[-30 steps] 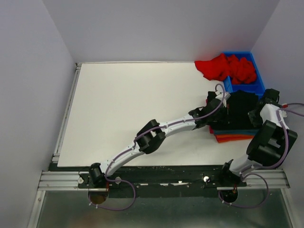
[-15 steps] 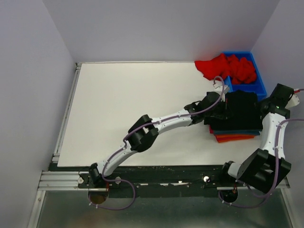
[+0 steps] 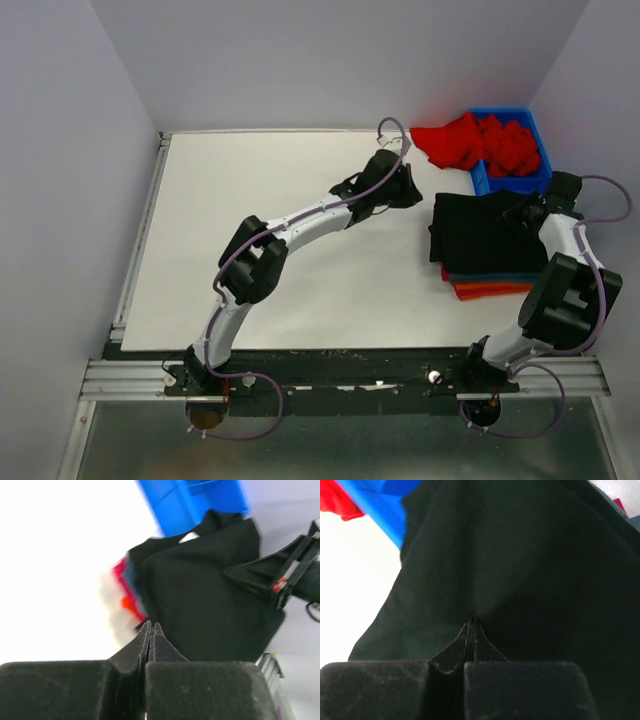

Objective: Fold and stack the t-shirts
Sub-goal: Put the neatly folded tshirt into the corner of the board with both arms

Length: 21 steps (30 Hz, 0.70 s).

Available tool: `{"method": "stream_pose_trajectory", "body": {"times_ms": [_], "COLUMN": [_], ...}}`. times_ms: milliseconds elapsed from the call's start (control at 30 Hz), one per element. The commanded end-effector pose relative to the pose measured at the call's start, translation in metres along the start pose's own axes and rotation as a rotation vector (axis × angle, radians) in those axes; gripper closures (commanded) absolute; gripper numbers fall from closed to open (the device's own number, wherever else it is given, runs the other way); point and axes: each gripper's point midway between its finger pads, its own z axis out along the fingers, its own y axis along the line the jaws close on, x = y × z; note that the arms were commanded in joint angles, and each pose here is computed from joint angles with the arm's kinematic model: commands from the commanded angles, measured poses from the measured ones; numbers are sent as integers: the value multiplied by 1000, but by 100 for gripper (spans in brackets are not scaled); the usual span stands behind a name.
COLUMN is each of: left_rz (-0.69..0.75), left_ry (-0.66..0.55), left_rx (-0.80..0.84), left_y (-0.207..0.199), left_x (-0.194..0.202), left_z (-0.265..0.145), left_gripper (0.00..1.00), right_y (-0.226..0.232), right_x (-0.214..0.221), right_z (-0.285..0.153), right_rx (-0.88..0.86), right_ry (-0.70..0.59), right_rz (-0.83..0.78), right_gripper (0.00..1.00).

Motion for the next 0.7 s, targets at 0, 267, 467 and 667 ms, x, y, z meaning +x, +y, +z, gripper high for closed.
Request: {"method": "stream_pose_trajectory", "body": {"times_ms": [0, 267, 467, 667], "left_rz": [28, 75, 147, 190], "left_ry": [13, -46, -158, -282], "left_rx": [-68, -208, -338, -490], "left_y": [25, 70, 86, 115], "left_x": [-3, -11, -36, -51], "left_z": [-42, -101, -146, -214], "left_gripper": [98, 96, 90, 28], "right_y": [-21, -10, 80, 160], "right_x": [0, -14, 2, 58], "right_z": [33, 11, -38, -85], "right_rx": [74, 82, -158, -407], "right_ry": [-8, -106, -123, -109], "right_rz": [41, -29, -274, -498], "right_gripper": [99, 99, 54, 0]}}
